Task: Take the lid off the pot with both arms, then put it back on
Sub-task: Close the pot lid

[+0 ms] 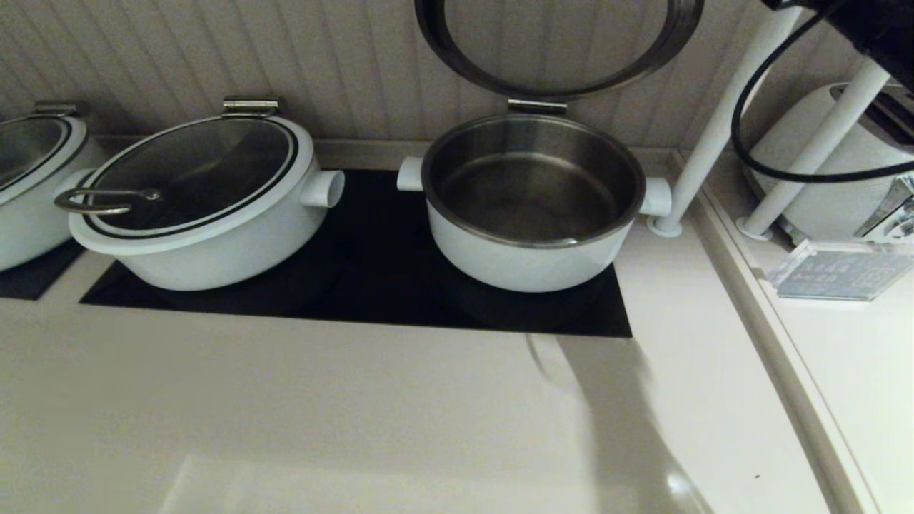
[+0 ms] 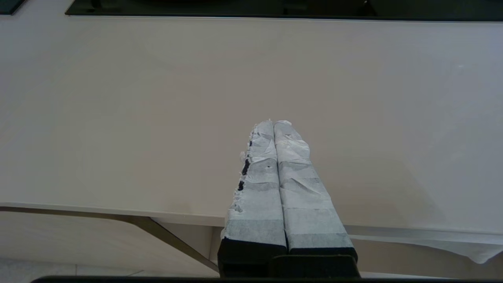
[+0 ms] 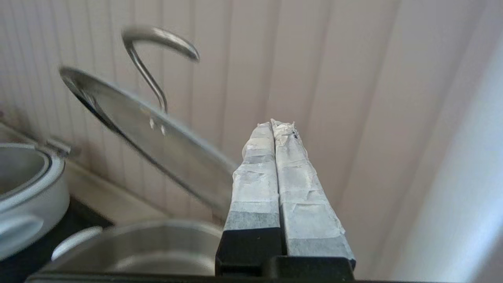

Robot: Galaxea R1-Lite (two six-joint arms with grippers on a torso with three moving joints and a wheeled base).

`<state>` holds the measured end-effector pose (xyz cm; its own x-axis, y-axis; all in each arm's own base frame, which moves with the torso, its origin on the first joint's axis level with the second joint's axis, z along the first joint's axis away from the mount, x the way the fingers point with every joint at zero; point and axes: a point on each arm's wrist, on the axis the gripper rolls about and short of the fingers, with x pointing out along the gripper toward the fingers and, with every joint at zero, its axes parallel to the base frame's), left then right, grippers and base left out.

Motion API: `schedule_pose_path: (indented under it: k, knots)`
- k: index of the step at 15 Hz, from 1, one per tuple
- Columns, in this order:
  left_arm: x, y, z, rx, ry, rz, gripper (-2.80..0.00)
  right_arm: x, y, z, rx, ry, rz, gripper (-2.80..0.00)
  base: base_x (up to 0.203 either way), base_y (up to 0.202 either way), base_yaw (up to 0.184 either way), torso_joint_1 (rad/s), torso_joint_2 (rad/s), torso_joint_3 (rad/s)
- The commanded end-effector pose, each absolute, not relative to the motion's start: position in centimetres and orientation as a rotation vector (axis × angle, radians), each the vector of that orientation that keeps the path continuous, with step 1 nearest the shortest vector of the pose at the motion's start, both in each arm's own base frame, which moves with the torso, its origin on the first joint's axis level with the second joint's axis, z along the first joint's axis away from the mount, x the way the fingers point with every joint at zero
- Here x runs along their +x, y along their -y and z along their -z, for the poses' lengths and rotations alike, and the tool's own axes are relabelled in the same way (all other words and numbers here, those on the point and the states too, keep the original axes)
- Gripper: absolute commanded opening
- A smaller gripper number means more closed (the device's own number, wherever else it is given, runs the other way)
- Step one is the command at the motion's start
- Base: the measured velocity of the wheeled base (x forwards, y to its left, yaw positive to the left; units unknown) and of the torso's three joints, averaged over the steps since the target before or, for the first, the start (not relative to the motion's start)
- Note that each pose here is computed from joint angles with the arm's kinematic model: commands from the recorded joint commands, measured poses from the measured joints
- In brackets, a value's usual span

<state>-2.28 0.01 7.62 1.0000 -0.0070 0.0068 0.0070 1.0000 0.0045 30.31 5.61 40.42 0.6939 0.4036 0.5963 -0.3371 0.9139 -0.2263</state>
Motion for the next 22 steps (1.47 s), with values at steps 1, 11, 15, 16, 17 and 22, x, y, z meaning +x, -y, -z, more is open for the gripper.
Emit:
schedule_pose_path:
  k: [1,11,15,16,17,22]
  knots:
    - [-2.3,0.0,-7.6,0.005,0.008,0.008,-2.80,32.2,-6.0,-40.4,-0.109,0.710,-0.427,-2.80,0.000,0.000,0.000,0.000,0.00,0.000]
    - [-2.3,0.0,-7.6,0.005,0.008,0.008,-2.80,38.1,-4.8,-40.1,-0.160,0.775,-0.505,-2.80,0.000,0.000,0.000,0.000,0.00,0.000]
    - [-2.3,0.0,-7.6,0.005,0.008,0.009,-2.80,38.5,-4.7,-39.7,-0.162,0.771,-0.507,-2.80,0.000,0.000,0.000,0.000,0.00,0.000]
    - [-2.3,0.0,-7.6,0.005,0.008,0.008,-2.80,38.6,-4.7,-39.6,-0.163,0.769,-0.509,-2.80,0.000,0.000,0.000,0.000,0.00,0.000]
    - [-2.3,0.0,-7.6,0.005,0.008,0.007,-2.80,38.8,-4.7,-39.5,-0.162,0.765,-0.509,-2.80,0.000,0.000,0.000,0.000,0.00,0.000]
    - [-2.3,0.0,-7.6,0.005,0.008,0.008,-2.80,38.9,-4.7,-39.3,-0.163,0.763,-0.510,-2.80,0.000,0.000,0.000,0.000,0.00,0.000]
